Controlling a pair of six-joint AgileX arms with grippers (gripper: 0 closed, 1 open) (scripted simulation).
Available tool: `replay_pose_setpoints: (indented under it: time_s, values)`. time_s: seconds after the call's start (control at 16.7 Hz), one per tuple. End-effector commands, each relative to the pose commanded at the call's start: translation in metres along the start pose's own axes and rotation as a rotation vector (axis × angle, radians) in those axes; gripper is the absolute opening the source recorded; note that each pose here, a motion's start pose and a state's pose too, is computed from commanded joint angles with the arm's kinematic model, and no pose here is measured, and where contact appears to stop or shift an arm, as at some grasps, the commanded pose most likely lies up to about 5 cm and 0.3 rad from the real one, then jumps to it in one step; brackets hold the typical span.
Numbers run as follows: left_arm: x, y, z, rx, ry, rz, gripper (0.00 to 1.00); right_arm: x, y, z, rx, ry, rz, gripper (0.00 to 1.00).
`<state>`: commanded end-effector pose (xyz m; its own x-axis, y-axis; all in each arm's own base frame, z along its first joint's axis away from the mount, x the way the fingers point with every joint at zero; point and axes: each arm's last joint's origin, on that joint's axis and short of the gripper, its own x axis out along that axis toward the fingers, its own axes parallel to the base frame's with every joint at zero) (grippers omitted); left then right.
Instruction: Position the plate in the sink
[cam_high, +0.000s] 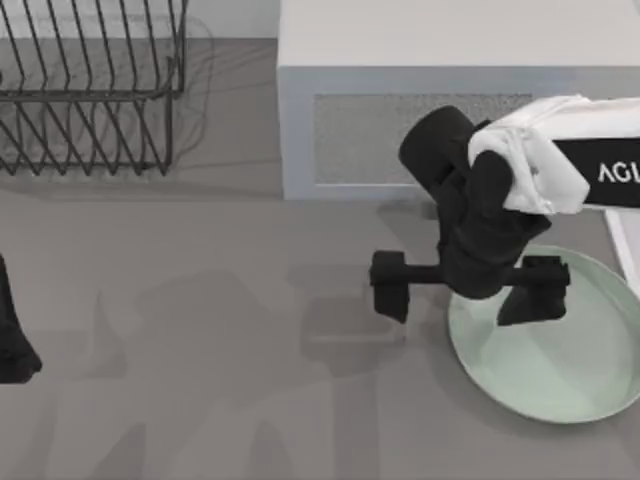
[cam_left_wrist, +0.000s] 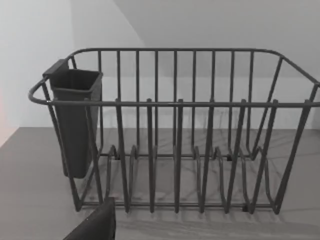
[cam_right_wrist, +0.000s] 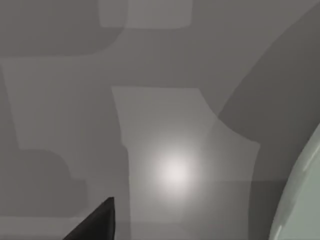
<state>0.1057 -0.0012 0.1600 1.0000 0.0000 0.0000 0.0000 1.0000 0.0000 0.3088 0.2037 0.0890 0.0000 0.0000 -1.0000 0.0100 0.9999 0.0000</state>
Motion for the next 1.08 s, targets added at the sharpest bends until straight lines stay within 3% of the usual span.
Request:
replay_pose_setpoints:
  time_s: [0.12, 0.9, 1.08]
  values:
    - [0.0000, 0.0000, 0.0000, 0.000, 0.000, 0.000, 1.00, 0.0000, 0.0000, 0.0000, 0.000, 0.000, 0.000, 1.00]
    - [0.0000, 0.0000, 0.0000, 0.000, 0.000, 0.000, 1.00, 0.0000, 0.0000, 0.0000, 0.000, 0.000, 0.000, 0.02]
    - [0.0000, 0.0000, 0.0000, 0.000, 0.000, 0.000, 1.00, 0.0000, 0.0000, 0.0000, 0.000, 0.000, 0.000, 0.00]
